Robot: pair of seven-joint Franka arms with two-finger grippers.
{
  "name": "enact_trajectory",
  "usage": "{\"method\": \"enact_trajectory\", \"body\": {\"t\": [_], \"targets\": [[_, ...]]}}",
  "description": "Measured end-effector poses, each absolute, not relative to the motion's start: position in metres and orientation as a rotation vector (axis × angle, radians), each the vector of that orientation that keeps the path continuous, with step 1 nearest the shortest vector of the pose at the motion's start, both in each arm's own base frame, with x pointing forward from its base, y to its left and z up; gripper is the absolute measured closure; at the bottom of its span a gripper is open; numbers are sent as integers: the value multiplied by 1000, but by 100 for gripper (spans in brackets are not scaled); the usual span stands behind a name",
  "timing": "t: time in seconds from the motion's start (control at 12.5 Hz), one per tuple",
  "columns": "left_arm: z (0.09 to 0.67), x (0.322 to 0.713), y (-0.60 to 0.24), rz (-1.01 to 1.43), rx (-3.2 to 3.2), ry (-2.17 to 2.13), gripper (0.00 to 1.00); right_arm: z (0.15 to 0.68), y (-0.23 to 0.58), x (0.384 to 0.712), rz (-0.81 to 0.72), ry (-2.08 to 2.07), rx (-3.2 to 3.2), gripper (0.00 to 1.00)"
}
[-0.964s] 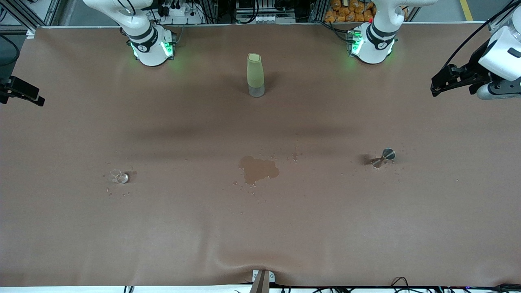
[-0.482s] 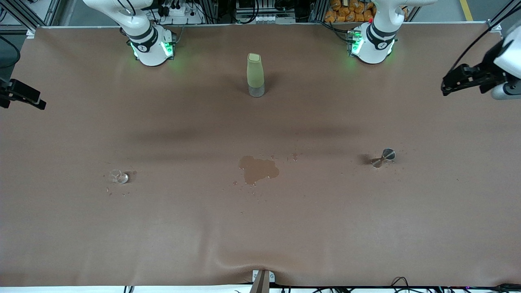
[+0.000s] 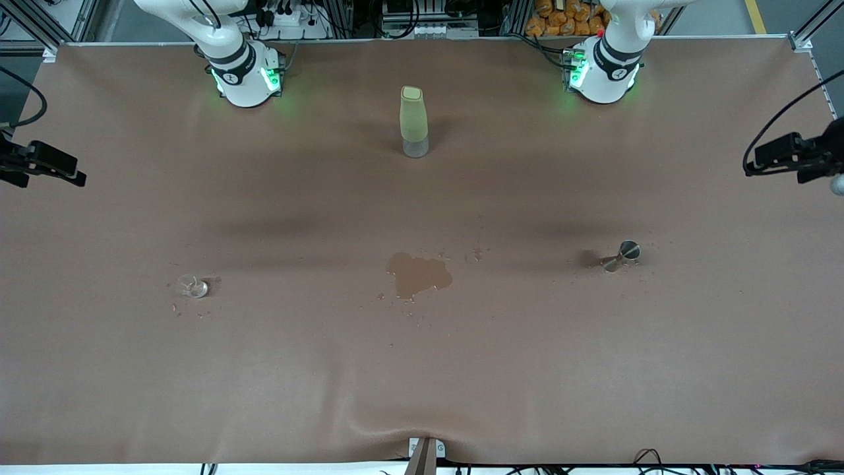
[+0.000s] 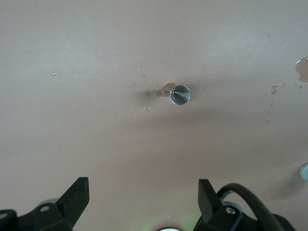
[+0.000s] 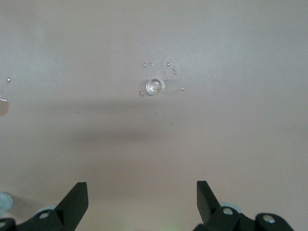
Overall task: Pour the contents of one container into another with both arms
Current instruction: 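Reach the right gripper to the glass beaker while the left gripper reaches the jigger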
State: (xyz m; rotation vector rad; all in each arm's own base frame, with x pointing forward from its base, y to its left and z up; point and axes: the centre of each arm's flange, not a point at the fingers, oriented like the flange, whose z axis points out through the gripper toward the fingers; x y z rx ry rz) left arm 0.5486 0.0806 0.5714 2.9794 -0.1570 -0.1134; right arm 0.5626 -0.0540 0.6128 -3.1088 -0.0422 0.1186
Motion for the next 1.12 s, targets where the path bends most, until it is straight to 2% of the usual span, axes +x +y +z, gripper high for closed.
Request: {"method": "enact_trajectory", "body": {"t": [0.24,0.48,0.88,1.12], "targets": [[538,548,120,-37,2864,-284,0,587,-43,579,145,-264,-3058,0],[492,547,161,-12,2741,-419,0,555,-53,604,93,-526,-3019,0],[391,529,215,46,2508,-465,0,502,-124,617,39,-834,-2809,0],[351,509,225,112,2411,-517,0,453,-170,621,-59,-1025,-2598,0]]}}
